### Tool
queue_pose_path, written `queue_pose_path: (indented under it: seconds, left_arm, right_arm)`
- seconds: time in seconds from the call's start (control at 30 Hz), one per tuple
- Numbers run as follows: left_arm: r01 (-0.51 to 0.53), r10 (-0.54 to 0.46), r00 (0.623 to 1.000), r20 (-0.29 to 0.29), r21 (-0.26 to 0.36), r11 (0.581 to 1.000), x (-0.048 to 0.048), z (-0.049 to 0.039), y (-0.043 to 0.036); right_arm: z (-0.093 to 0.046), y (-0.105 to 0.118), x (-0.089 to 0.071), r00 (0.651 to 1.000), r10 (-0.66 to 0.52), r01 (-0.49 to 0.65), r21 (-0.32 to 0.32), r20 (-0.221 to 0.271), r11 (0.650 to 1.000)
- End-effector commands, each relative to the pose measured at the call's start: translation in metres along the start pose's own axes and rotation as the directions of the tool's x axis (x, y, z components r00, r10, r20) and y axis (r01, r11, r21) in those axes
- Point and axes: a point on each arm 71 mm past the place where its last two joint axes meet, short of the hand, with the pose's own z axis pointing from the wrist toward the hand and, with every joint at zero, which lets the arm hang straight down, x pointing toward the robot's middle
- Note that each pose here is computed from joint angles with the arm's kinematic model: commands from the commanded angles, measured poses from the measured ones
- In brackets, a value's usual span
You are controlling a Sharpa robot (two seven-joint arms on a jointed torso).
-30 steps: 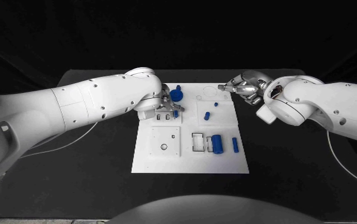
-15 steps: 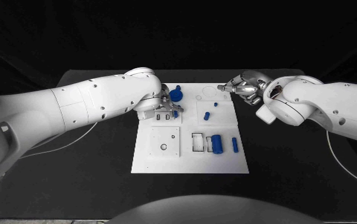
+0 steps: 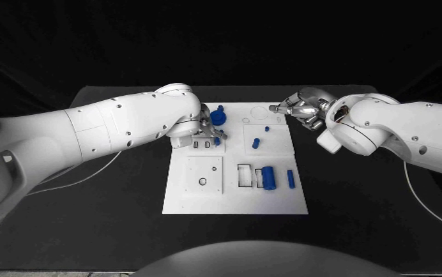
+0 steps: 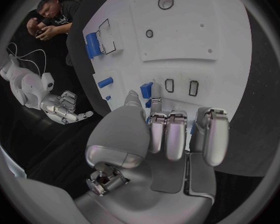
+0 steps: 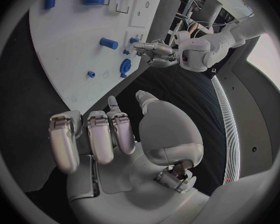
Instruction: Assemble the parts on the task board
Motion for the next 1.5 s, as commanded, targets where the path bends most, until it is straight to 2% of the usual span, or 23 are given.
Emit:
queue_pose_path:
  seconds: [0.03,1.5]
  left_arm:
    - [-0.011,0.011,1.0,-0.017,0.004,1.0,0.0023,0.0002,-0.0027]
    - [-0.007,0.007,1.0,-0.013,0.02,1.0,0.0025,0.0004,-0.0039]
  right_arm:
    - [0.0002,-0.0005,0.0013,1.0,-0.013,0.013,0.002,-0.013,1.0]
    - [0.0002,-0.0051,0.0025,1.0,-0.017,0.017,0.019,-0.019,1.0]
